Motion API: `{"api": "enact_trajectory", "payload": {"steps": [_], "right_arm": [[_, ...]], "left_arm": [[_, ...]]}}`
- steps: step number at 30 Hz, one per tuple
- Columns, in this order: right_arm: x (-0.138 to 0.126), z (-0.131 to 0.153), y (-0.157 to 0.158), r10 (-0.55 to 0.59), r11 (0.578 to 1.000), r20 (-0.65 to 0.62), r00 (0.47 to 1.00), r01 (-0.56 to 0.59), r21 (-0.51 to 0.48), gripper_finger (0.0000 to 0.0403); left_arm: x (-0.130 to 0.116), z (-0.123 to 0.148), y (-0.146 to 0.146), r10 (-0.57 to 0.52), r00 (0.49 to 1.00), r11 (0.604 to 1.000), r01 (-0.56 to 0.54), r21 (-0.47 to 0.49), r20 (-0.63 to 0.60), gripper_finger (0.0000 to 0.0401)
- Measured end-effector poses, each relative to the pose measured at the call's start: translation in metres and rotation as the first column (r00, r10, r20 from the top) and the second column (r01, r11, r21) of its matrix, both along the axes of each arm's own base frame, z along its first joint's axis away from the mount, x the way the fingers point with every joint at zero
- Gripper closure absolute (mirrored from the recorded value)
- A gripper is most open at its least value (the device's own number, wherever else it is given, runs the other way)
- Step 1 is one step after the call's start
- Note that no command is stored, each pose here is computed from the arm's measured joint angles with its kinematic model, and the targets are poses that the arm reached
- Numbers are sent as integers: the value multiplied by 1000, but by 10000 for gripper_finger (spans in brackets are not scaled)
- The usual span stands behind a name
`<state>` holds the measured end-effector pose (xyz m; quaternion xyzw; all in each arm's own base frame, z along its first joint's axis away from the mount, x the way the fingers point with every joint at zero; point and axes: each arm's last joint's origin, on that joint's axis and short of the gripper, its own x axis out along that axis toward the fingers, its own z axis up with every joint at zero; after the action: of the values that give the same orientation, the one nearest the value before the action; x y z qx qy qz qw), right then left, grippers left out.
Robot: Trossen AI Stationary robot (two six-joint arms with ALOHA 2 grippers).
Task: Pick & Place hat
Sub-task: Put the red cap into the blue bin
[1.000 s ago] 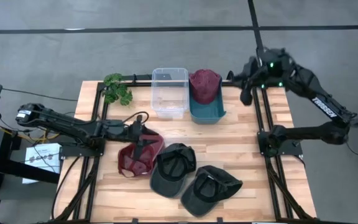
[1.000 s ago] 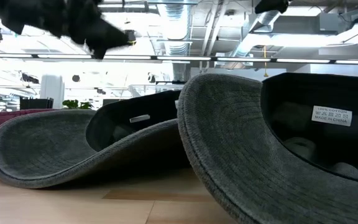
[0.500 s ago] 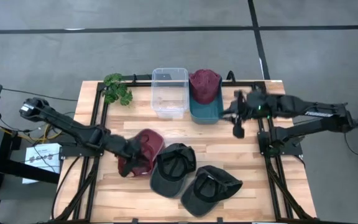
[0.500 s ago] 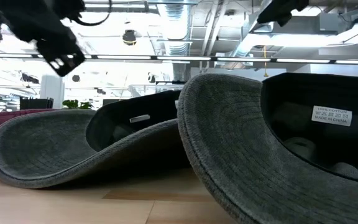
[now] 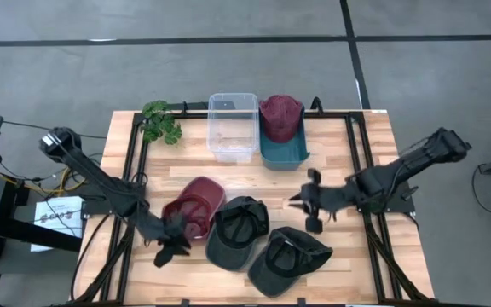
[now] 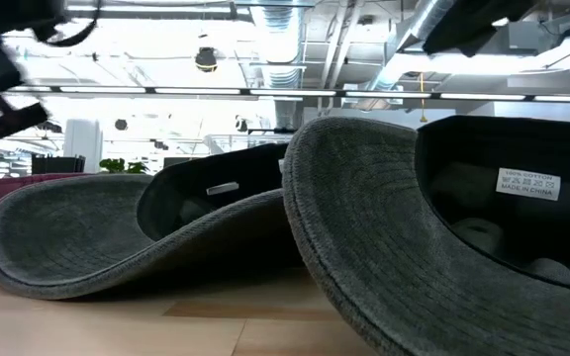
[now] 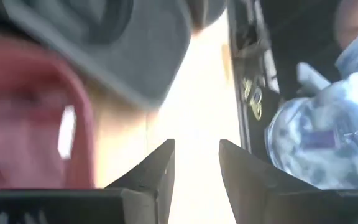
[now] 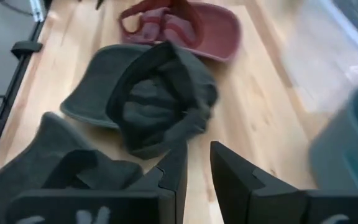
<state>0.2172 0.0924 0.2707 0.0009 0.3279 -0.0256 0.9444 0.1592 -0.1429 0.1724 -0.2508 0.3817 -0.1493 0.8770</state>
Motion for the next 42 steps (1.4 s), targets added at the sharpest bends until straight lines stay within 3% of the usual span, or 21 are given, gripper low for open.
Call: {"api": "enact_trajectory", "payload": {"steps": [7,16,21,25,29,42], "right_arm": [[13,-15,30,48,999,36,998,-47,-23,342],[19,-15,36,40,999,85,996,-42,20,342],[19,-14,36,41,999,89,995,-44,24,342],[19,-15,35,42,999,79,996,-43,18,342],[18,-15,35,43,999,77,996,-44,16,342],[17,-17,35,60,998,56,997,-59,-16,342]], "left_arm": [[0,-18,-8,18,992,1000,-19,-2,-122,279],[-8,-25,3,24,975,991,6,133,-221,279],[-3,4,-3,-78,989,989,93,119,-125,279],[-4,18,0,-109,993,971,117,209,-49,279],[-6,4,6,-64,991,935,101,339,-119,279],[4,-20,2,-41,979,911,118,395,-199,279]]}}
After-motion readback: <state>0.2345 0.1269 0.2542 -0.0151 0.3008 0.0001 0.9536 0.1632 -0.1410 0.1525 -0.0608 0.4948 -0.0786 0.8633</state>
